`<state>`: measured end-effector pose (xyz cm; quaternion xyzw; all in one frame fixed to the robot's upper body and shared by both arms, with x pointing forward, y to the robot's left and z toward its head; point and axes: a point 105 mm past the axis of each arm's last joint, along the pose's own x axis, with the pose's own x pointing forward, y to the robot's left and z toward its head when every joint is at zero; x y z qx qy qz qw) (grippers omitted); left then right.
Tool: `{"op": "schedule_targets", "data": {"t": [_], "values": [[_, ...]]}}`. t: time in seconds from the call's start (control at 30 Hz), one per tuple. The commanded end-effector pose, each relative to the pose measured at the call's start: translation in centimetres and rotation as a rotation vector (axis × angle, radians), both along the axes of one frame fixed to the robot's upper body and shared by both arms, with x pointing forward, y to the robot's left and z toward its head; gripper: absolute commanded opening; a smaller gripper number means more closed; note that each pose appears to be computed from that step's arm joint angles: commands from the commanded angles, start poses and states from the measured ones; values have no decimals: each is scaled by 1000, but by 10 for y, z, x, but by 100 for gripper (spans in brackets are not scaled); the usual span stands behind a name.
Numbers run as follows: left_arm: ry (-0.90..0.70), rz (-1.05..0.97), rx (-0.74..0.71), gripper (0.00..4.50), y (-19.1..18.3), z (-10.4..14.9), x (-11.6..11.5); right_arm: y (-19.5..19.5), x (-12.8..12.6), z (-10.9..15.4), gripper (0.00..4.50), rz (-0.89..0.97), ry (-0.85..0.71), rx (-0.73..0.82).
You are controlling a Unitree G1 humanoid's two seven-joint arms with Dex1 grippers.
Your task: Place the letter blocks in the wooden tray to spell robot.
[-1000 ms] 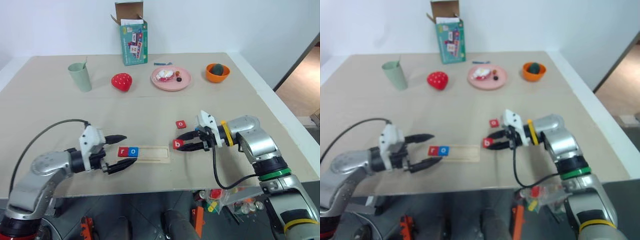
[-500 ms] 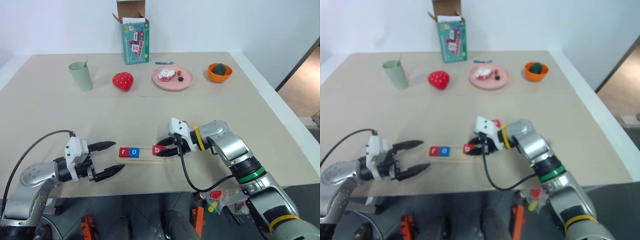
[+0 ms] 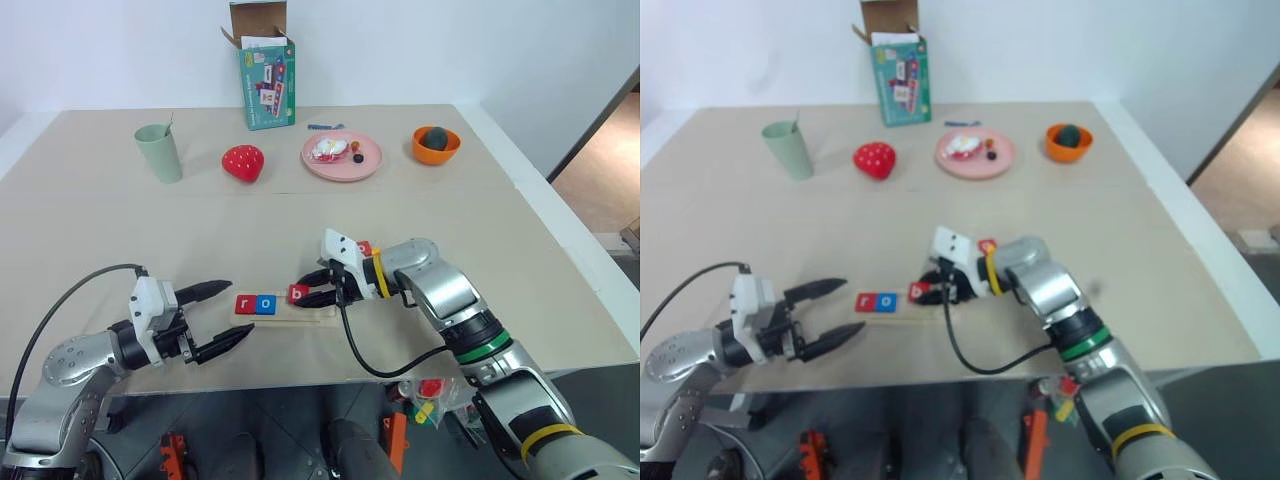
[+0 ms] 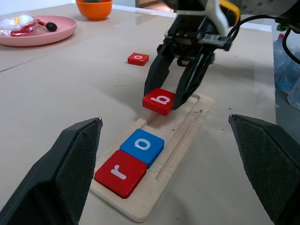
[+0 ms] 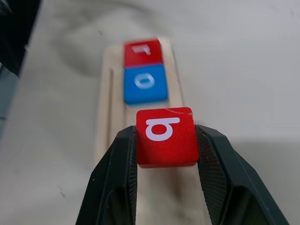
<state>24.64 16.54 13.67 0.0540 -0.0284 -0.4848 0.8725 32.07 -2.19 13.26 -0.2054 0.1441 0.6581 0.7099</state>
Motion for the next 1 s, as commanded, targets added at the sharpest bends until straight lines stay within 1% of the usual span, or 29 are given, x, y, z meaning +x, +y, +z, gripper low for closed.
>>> {"op": "schedule_targets", "data": {"t": [0.03,0.47,1.0], "values": [[-60,13,5,450,4,13,-3,11,-6,15,120,33,-37,26],[-71,23,10,450,-1,12,-4,16,-6,-1,120,14,-23,-18],[-69,32,21,450,-2,10,-4,16,-6,-13,120,1,-11,-40]]}}
